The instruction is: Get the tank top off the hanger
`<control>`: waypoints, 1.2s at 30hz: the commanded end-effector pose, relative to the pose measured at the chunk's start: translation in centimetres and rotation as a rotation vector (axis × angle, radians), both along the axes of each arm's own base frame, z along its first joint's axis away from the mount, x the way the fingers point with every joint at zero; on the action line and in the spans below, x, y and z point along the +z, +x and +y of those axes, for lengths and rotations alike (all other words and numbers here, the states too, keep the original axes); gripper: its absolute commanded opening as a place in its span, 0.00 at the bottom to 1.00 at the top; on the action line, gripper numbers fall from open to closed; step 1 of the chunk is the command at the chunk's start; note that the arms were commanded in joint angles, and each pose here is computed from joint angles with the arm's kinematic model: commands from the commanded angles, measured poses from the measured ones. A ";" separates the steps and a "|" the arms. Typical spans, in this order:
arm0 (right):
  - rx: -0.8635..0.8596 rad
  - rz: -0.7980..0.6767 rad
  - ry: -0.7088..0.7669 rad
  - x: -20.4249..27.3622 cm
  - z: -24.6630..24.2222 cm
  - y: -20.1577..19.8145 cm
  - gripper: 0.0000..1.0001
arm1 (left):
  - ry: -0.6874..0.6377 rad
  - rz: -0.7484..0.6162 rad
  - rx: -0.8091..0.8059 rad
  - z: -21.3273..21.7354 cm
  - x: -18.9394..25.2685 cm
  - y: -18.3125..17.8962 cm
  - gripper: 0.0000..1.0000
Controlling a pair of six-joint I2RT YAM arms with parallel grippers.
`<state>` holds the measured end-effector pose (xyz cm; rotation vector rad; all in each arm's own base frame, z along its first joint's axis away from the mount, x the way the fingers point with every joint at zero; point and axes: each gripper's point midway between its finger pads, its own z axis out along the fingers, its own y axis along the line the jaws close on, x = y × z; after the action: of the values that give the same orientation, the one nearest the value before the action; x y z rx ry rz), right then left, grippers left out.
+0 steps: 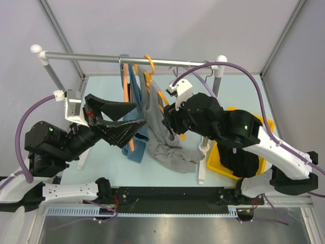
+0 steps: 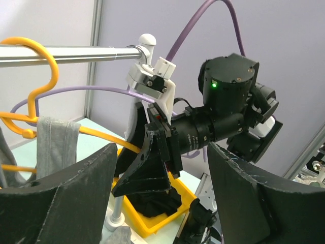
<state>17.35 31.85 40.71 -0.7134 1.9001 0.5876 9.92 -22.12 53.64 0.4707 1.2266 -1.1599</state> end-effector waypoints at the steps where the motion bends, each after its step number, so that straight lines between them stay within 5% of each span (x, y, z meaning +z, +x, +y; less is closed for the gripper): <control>1: -0.092 -0.082 0.255 5.1 -1.3 0.5 0.40 | 0.000 0.010 0.014 -0.4 -0.2 0.4 0.77; 9: -0.158 -0.110 0.344 5.4 -1.7 1.1 0.01 | -0.064 0.072 0.071 -0.3 0.1 1.6 0.73; 23: -0.160 -0.208 0.399 9.3 -5.1 -1.8 0.00 | -0.041 0.083 0.072 -1.1 -0.3 1.9 0.74; 36: -0.037 -0.102 0.334 4.2 -7.3 -6.4 0.00 | 0.007 0.037 0.051 -2.6 0.6 1.8 0.81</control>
<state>11.49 26.18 44.98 -0.5430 1.6508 0.7441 12.00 -24.47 52.09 0.3987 1.3177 -1.1205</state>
